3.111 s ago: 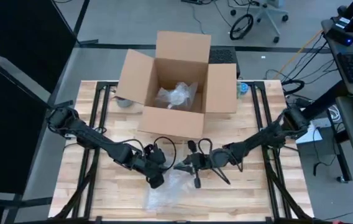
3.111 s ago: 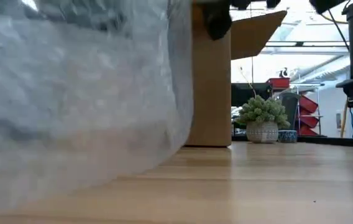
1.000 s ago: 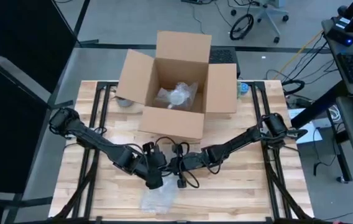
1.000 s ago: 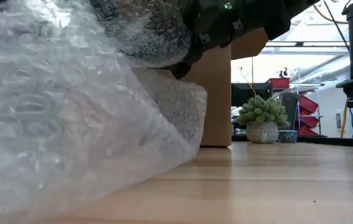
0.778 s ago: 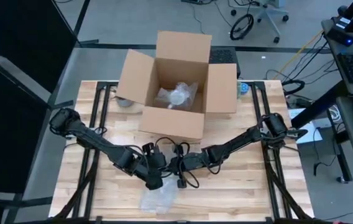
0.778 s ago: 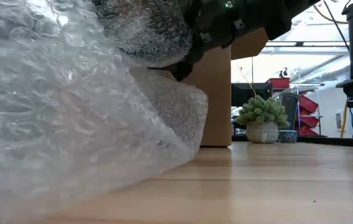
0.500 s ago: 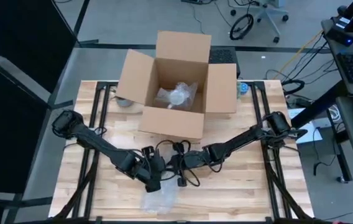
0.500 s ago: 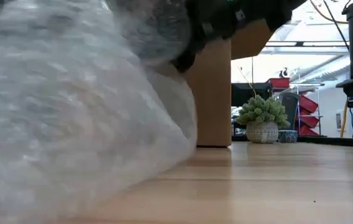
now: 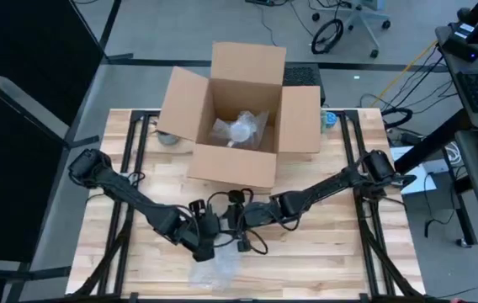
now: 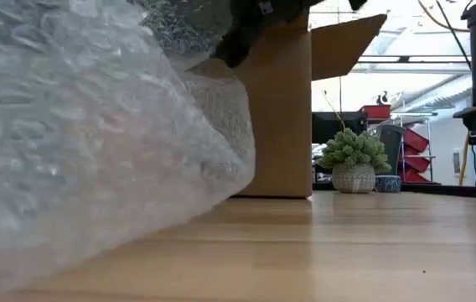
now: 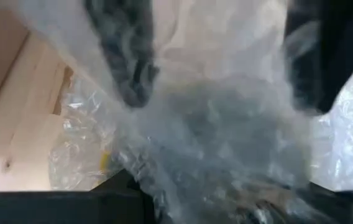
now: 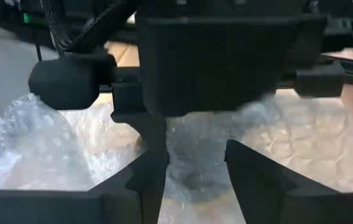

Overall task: Wrap mug
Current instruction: Wrap the orange mug with bubble wrap

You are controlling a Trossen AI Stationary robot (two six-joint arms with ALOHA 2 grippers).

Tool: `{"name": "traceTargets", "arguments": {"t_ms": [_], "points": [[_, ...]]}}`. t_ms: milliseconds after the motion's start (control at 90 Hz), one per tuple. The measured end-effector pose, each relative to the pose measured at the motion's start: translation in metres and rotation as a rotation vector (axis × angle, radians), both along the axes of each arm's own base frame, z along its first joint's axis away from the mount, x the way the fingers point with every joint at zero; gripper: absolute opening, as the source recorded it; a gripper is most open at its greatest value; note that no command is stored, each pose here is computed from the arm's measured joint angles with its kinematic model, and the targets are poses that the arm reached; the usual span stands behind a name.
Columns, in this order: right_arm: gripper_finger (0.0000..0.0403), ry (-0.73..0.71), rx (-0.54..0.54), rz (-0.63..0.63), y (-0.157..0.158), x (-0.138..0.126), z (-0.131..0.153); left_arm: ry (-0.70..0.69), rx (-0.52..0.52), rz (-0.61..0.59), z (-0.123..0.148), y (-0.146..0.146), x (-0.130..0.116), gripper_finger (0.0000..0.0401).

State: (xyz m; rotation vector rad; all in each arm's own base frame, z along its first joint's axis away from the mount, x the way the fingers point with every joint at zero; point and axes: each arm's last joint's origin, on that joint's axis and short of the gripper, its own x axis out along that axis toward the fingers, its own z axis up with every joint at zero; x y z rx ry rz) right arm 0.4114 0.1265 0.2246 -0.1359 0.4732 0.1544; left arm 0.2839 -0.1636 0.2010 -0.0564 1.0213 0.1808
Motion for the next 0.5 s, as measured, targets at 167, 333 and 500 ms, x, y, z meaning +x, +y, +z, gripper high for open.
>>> {"name": "traceTargets", "arguments": {"t_ms": [167, 333, 500], "points": [[0.0153, 0.164, 0.023, -0.045, -0.002, -0.008, 0.026, -0.001, -0.001, 0.003, 0.0, 0.001, 0.001, 0.0138], [0.0153, 0.254, 0.099, -0.1, -0.002, -0.029, 0.066, -0.01, -0.006, 0.003, 0.0, 0.001, 0.002, 0.0138], [0.0153, 0.474, 0.062, -0.17, 0.002, -0.07, 0.072, -0.013, -0.012, 0.006, 0.0, 0.003, 0.004, 0.0138]]}}
